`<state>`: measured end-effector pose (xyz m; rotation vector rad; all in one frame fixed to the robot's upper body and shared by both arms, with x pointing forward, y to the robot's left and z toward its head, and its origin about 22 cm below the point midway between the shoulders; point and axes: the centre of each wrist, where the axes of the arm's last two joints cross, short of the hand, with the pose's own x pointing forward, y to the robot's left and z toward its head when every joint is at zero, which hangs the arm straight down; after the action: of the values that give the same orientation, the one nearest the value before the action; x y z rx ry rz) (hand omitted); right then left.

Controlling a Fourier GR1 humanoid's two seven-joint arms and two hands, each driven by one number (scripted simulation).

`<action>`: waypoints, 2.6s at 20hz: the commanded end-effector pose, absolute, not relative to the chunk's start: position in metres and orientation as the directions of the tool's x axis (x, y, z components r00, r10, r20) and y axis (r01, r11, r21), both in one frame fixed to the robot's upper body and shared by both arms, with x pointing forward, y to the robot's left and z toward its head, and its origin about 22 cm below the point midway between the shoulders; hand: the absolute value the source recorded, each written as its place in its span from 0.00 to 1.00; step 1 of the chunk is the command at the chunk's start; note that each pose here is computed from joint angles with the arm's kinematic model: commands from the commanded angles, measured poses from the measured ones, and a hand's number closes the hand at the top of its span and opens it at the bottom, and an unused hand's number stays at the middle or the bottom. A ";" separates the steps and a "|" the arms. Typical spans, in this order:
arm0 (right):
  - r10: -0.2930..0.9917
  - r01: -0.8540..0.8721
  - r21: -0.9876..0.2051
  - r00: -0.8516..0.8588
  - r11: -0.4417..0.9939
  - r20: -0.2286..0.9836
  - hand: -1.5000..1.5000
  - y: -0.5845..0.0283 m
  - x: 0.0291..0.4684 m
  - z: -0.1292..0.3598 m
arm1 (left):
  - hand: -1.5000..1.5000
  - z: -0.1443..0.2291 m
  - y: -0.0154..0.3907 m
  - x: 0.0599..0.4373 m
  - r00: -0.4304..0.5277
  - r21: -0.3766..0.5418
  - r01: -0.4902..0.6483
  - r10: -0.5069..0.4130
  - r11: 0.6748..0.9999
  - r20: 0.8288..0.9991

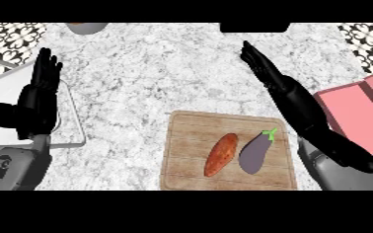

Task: Pick the sweet potato from the cutting board and place it in the cardboard box

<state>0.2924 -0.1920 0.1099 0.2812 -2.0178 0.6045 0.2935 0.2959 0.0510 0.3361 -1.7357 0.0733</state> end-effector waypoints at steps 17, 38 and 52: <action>0.750 0.341 -0.696 -0.042 0.632 0.661 0.00 -0.254 0.154 0.094 | 0.50 0.047 0.287 0.263 -0.196 0.392 0.160 -0.360 0.906 0.912; 0.933 -0.249 -0.927 0.300 0.280 0.201 0.00 -0.123 0.164 0.132 | 0.50 0.072 0.260 0.298 -0.278 0.409 0.243 -0.341 0.880 0.898; 0.910 -0.324 -0.912 0.401 0.253 0.110 0.00 -0.061 0.203 0.108 | 0.50 0.064 0.263 0.288 -0.257 0.388 0.243 -0.327 0.889 0.910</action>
<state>0.1899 -0.0762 0.1060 -0.8146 -0.9870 0.9747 0.2933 0.2657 0.0686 0.0843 -1.7484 -0.5441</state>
